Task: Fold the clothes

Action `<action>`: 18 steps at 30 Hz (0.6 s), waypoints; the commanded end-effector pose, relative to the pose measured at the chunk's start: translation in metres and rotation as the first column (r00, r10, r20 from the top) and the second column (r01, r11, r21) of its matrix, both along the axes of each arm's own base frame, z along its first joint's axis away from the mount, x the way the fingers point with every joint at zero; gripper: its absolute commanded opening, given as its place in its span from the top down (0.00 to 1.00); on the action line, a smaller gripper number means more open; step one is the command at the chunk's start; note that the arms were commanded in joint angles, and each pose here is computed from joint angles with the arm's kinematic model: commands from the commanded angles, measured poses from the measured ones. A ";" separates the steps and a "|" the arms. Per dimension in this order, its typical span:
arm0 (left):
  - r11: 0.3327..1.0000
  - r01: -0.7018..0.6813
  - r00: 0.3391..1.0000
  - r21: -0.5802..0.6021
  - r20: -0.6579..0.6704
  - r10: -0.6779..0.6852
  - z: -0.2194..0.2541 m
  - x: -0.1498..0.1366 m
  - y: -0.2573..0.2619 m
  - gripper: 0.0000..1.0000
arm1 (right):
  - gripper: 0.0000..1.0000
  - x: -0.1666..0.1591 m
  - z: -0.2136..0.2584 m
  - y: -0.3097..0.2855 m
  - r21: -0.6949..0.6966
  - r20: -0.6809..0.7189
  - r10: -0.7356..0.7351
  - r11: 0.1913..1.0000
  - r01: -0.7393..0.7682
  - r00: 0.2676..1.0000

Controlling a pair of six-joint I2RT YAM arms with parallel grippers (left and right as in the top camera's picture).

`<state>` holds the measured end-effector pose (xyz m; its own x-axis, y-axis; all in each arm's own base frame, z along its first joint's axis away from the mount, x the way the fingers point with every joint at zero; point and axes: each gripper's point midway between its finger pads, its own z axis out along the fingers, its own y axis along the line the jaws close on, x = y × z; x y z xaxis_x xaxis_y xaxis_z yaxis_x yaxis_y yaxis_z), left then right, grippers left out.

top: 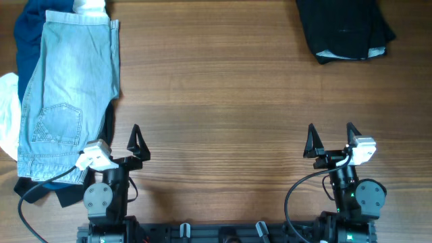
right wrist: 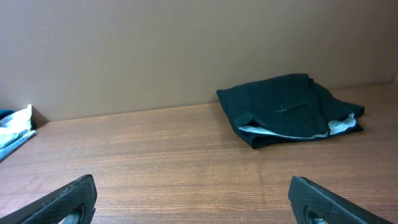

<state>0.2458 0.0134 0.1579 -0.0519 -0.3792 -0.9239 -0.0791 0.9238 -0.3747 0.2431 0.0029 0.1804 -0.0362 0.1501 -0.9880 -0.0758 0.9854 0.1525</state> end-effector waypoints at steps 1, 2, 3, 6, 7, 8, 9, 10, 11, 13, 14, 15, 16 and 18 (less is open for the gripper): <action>1.000 0.005 1.000 -0.006 0.006 -0.005 -0.001 0.000 0.000 0.00 | 0.00 0.000 -0.002 0.000 -0.011 0.005 -0.001 1.000 0.001 1.000; 1.000 0.005 1.000 -0.006 0.006 -0.005 -0.001 0.000 0.000 0.00 | 0.00 0.000 -0.002 0.000 -0.011 0.007 -0.001 1.000 0.001 1.000; 1.000 0.005 1.000 -0.006 0.006 -0.005 -0.001 0.000 0.000 0.00 | 0.00 0.000 -0.001 0.000 -0.011 0.008 -0.001 1.000 0.001 1.000; 1.000 0.004 1.000 -0.006 0.006 -0.004 -0.001 0.000 0.000 0.00 | 0.00 0.000 -0.001 0.000 -0.010 0.008 -0.001 1.000 0.001 1.000; 1.000 0.004 1.000 -0.006 0.006 -0.004 -0.001 0.000 0.000 0.00 | 0.00 0.000 -0.001 0.000 -0.010 0.008 -0.001 1.000 0.001 1.000; 1.000 0.004 1.000 -0.006 0.006 -0.004 -0.001 0.000 0.000 0.00 | 0.00 0.000 -0.001 0.000 -0.010 0.008 -0.001 1.000 0.001 1.000; 1.000 0.005 1.000 -0.006 0.006 -0.005 -0.001 0.000 0.000 0.00 | 0.00 0.000 -0.001 0.000 -0.011 0.008 -0.001 1.000 0.001 1.000; 1.000 0.005 1.000 -0.006 0.006 -0.005 -0.001 0.000 0.000 0.00 | 0.00 0.000 -0.001 0.000 -0.012 0.008 -0.002 1.000 0.002 1.000; 1.000 0.005 1.000 -0.006 0.006 -0.005 -0.001 0.000 0.000 0.00 | 0.00 0.000 -0.001 0.000 -0.016 0.009 -0.002 1.000 0.002 1.000; 1.000 0.005 1.000 -0.006 0.006 -0.005 -0.001 0.000 0.000 0.00 | 0.00 0.000 0.000 0.000 -0.018 0.015 -0.002 1.000 0.002 1.000; 1.000 0.005 1.000 -0.006 0.006 -0.005 -0.001 0.000 0.000 0.00 | 0.00 0.000 0.001 0.000 -0.018 0.017 -0.002 1.000 0.002 1.000; 1.000 0.005 1.000 -0.006 0.006 -0.005 -0.001 0.000 0.000 0.00 | 0.00 0.000 0.002 0.000 -0.018 0.022 -0.002 1.000 0.002 1.000; 1.000 0.005 1.000 -0.006 0.006 -0.005 -0.001 0.000 0.000 0.00 | 0.00 0.000 0.004 0.000 -0.019 0.029 -0.001 1.000 0.002 1.000; 1.000 0.005 1.000 -0.006 0.006 -0.005 -0.001 0.000 0.000 0.00 | 0.00 0.000 0.010 0.000 -0.022 0.053 -0.001 1.000 0.003 0.999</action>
<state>0.2458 0.0134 0.1579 -0.0519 -0.3792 -0.9239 -0.0791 0.9238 -0.3747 0.2431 0.0030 0.1866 -0.0109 0.1459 -0.9892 -0.0801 0.9860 0.1463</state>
